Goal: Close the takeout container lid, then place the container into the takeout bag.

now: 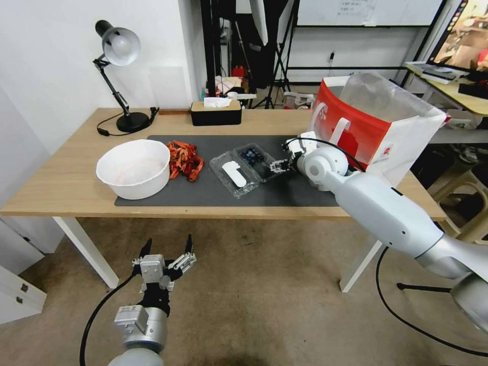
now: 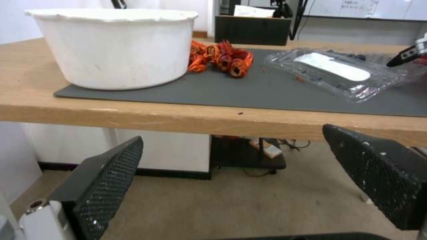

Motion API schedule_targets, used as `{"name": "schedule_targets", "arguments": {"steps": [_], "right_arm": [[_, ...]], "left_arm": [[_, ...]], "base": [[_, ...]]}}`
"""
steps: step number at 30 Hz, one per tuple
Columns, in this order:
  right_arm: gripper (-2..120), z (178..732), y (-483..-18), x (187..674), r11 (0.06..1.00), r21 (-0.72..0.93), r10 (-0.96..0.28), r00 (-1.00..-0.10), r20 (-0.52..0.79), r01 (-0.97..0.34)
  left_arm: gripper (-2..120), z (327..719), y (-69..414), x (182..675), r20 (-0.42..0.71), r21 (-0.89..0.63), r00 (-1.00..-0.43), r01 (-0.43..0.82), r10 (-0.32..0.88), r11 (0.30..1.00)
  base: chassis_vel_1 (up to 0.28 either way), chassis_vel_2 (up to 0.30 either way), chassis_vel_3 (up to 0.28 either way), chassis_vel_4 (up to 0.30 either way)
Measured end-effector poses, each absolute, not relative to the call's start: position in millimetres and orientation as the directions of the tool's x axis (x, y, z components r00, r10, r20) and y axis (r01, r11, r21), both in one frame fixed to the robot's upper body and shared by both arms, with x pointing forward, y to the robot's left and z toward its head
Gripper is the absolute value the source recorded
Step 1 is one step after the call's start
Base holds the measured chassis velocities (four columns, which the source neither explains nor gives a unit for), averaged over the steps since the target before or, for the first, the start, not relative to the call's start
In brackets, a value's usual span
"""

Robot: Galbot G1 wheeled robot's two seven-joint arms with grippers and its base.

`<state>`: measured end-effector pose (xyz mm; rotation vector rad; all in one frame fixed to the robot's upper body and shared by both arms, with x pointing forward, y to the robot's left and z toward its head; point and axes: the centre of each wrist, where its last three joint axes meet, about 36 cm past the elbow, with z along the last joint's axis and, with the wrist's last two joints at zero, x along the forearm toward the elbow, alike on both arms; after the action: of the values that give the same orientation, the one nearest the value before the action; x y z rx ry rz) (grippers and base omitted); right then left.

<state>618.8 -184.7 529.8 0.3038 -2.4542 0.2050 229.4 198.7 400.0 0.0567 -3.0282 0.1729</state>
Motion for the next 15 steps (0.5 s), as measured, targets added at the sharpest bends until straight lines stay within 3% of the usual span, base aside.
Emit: {"name": "schedule_targets", "arguments": {"steps": [15], "right_arm": [[100, 524.5, -190.1, 618.5, 0.965, -0.061, -0.158, -0.754, 0.638, -0.255]], "left_arm": [[100, 395.5, 198.6, 229.7, 0.102, -0.110, -0.994, -0.044, -0.033, 0.993]], "base": [[0.000, 0.000, 0.000, 0.000]]}}
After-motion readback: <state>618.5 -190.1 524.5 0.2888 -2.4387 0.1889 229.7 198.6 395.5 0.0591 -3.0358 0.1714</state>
